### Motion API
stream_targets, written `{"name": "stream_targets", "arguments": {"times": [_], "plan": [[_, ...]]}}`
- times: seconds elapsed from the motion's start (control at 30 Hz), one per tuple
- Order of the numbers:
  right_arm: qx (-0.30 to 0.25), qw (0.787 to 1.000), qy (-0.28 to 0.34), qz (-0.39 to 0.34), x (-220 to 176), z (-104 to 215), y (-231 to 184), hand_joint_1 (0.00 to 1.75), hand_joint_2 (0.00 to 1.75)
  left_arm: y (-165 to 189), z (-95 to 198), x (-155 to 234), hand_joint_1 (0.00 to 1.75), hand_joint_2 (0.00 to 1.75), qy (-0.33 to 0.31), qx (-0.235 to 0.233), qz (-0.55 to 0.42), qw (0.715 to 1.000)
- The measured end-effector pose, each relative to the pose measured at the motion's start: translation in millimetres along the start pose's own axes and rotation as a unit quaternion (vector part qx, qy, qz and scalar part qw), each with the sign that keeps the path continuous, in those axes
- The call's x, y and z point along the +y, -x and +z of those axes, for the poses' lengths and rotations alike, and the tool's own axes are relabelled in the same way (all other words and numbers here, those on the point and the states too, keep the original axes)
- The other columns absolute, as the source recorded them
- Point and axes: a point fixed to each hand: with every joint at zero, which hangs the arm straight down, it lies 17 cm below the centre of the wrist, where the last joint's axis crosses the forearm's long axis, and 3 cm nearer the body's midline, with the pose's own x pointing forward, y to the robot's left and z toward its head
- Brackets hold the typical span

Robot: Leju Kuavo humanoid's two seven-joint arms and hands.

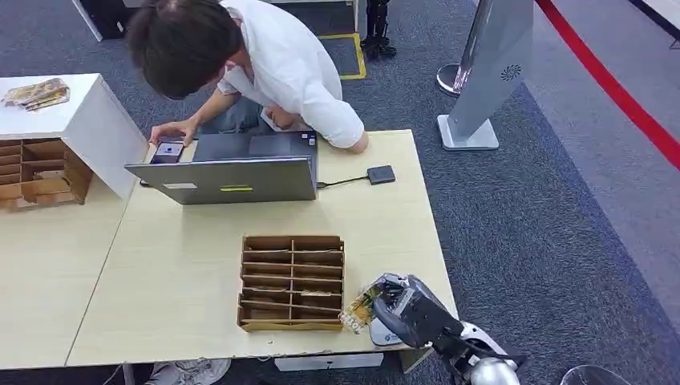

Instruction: Pass the card to the sensor for recognition and then transmit it.

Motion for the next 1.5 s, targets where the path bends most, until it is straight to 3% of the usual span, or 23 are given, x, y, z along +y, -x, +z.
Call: {"name": "stream_targets", "arguments": {"times": [0.47, 1.5], "plan": [[0.063, 0.998, -0.006, 0.031, 14.7, 1.6, 38.0, 1.75, 1.75, 5.0, 1.9, -4.0, 0.0, 0.0, -0.001, -0.014, -0.001, 1.0], [0.09, 0.993, 0.014, 0.07, 6.6, -0.2, 52.7, 1.75, 1.75, 5.0, 2.3, -5.6, 0.0, 0.0, 0.001, -0.014, -0.003, 1.0]]}}
